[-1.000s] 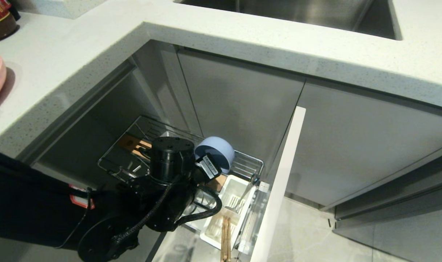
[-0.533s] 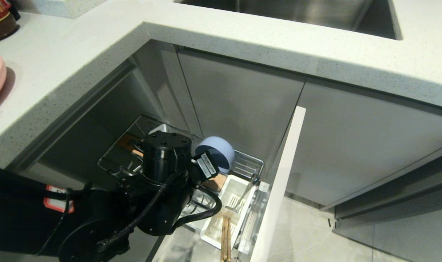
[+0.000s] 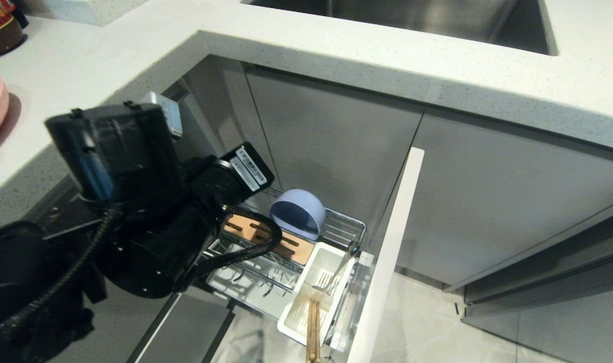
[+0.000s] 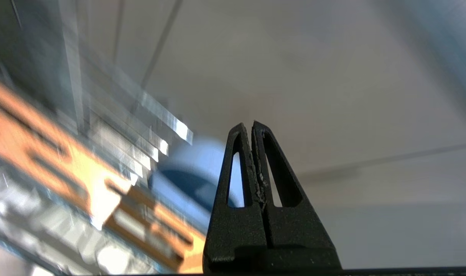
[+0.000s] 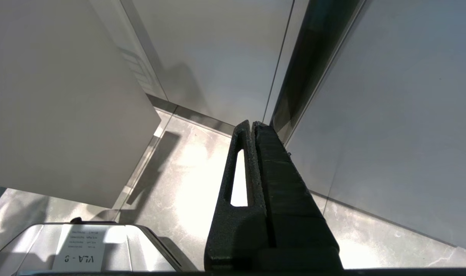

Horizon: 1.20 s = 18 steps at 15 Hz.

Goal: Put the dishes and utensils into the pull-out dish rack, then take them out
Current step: Pick up the chopsticks and place it in the cupboard

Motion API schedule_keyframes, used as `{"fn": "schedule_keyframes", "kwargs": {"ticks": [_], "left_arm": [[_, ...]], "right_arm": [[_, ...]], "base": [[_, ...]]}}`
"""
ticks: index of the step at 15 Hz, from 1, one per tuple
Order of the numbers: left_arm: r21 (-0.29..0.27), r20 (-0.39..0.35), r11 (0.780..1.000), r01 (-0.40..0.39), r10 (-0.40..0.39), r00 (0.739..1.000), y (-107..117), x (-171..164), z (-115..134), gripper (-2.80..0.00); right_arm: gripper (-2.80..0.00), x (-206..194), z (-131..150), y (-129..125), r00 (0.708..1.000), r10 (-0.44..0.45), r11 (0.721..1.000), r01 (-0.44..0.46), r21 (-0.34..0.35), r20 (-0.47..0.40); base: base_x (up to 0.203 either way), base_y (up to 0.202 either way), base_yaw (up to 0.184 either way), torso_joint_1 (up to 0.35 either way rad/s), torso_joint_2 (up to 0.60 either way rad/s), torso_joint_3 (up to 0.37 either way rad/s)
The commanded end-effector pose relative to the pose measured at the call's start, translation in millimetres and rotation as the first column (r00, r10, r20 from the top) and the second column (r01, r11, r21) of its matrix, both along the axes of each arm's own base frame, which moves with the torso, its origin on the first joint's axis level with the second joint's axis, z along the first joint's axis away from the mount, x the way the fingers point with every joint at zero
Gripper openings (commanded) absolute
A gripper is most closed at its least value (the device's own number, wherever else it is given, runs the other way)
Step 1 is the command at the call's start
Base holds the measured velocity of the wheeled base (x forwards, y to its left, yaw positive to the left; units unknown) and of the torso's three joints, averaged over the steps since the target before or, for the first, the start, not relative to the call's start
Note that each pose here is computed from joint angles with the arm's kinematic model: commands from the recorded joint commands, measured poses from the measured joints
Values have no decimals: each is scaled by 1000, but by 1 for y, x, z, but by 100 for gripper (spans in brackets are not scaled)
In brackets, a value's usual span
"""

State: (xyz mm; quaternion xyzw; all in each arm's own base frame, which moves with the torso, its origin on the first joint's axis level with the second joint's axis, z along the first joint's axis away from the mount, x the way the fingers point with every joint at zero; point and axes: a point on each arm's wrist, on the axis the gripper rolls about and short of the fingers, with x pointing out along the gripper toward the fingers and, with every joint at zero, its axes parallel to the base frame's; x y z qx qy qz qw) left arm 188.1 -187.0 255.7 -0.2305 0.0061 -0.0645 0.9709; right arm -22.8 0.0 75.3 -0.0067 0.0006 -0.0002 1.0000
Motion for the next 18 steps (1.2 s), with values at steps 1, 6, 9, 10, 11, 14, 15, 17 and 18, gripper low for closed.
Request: {"fn": "schedule_keyframes", "kwargs": {"ticks": [1,6,9,10,11,14,15,17,18], "left_arm": [[-35,87,999,-7,10,996,16,-14,31,-280],[38,299,990,-139,122,946,72,-53,107,-280],[74,346,939,-335,291,892,110,-65,133,-280],[64,360,924,-377,331,872,118,-66,139,-280],[56,374,891,-452,401,836,130,-66,145,-280],[19,410,811,-584,527,745,155,-76,165,-280],[35,401,780,-625,562,723,161,-76,164,-280],[106,365,726,-679,607,706,175,-79,161,-280],[129,345,730,-671,602,720,181,-84,160,-280]], "right_arm": [[-280,0,0,0,1000,0,1000,0,0,0],[-280,0,0,0,1000,0,1000,0,0,0],[-280,0,0,0,1000,0,1000,0,0,0],[-280,0,0,0,1000,0,1000,0,0,0],[-280,0,0,0,1000,0,1000,0,0,0],[-280,0,0,0,1000,-1,1000,1,0,0],[-280,0,0,0,1000,0,1000,0,0,0],[-280,0,0,0,1000,0,1000,0,0,0],[-280,0,0,0,1000,-1,1000,1,0,0]], "base": [[0,0,0,0,0,0],[0,0,0,0,0,0],[0,0,0,0,0,0],[0,0,0,0,0,0],[0,0,0,0,0,0],[0,0,0,0,0,0],[0,0,0,0,0,0],[0,0,0,0,0,0],[0,0,0,0,0,0]]}}
